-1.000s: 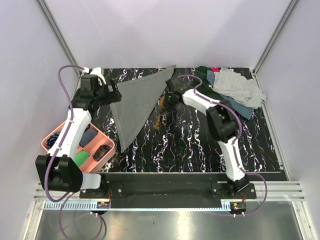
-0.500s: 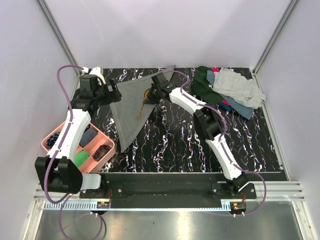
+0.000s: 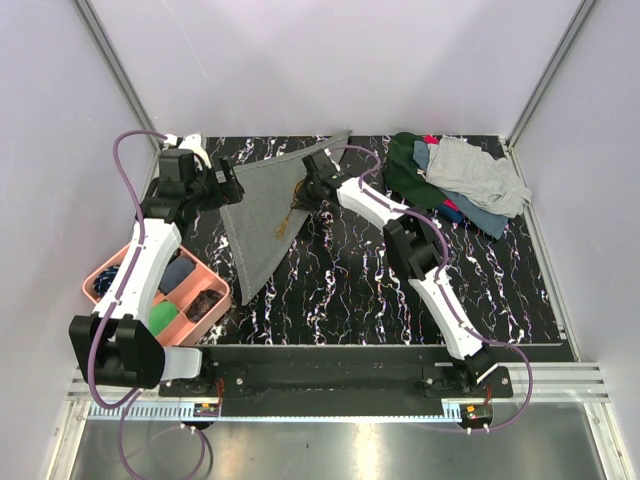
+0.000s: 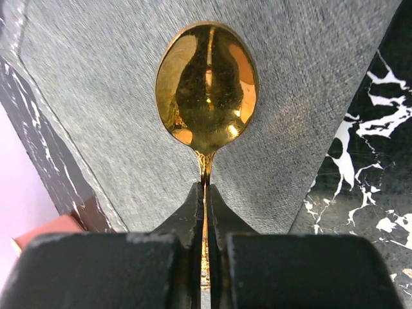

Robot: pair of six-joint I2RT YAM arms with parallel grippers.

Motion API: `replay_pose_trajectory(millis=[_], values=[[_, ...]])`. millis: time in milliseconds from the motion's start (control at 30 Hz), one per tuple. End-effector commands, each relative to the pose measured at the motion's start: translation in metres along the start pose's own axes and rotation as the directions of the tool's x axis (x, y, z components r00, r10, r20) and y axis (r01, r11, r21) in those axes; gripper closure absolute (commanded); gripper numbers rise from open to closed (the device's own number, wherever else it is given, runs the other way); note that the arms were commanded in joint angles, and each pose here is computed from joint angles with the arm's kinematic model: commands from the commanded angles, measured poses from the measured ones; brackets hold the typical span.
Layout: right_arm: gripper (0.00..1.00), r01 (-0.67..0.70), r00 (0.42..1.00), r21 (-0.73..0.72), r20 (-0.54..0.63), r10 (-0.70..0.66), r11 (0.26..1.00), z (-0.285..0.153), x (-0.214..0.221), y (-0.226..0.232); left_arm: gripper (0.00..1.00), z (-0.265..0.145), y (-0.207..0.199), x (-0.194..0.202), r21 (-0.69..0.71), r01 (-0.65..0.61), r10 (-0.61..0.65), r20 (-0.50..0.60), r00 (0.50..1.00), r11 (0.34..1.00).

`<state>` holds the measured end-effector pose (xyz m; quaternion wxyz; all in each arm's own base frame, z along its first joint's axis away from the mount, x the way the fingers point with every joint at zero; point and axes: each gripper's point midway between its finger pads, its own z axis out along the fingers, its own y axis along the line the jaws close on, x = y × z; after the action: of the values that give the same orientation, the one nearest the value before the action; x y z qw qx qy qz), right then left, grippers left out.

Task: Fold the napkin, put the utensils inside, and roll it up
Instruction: Place the utensil onto the napkin

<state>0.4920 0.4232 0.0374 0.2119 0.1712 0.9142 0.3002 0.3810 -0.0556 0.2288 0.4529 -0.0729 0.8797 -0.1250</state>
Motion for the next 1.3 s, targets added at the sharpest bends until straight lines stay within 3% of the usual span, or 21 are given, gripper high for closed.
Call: replay_pose_trajectory(millis=[0, 567, 633, 667, 900, 1100, 1267], values=[[1.00, -0.016, 0.997, -0.030, 0.076, 0.018, 0.999, -0.003, -0.017, 0.019, 0.08, -0.017, -0.016, -0.027, 0.060, -0.009, 0.003, 0.088, 0.996, 0.998], [1.00, -0.060, 0.994, -0.034, 0.088, 0.063, 0.998, 0.018, -0.022, 0.016, 0.08, -0.016, -0.018, -0.026, 0.072, -0.006, 0.000, 0.080, 0.997, 0.997], [0.88, -0.035, 0.997, -0.055, 0.071, 0.039, 0.998, 0.017, -0.020, 0.021, 0.08, -0.016, -0.018, -0.027, 0.071, -0.008, 0.002, 0.082, 0.997, 0.997], [0.74, -0.023, 0.998, -0.078, 0.060, 0.028, 0.997, 0.015, -0.019, 0.027, 0.08, -0.016, -0.018, -0.026, 0.071, -0.008, 0.002, 0.081, 0.997, 0.997], [0.43, 0.123, 0.987, -0.188, 0.127, -0.100, 0.975, -0.034, -0.043, 0.077, 0.07, -0.014, -0.017, -0.025, 0.067, -0.007, 0.001, 0.076, 0.997, 0.998], [0.44, 0.170, 0.971, -0.193, 0.199, -0.131, 0.966, -0.082, -0.072, 0.084, 0.07, -0.014, -0.018, -0.026, 0.070, -0.004, -0.001, 0.076, 0.997, 0.998], [0.54, 0.105, 0.981, -0.169, 0.182, -0.073, 0.980, -0.084, -0.094, 0.037, 0.07, -0.013, -0.022, -0.023, 0.092, 0.004, -0.010, 0.064, 0.998, 0.996]])
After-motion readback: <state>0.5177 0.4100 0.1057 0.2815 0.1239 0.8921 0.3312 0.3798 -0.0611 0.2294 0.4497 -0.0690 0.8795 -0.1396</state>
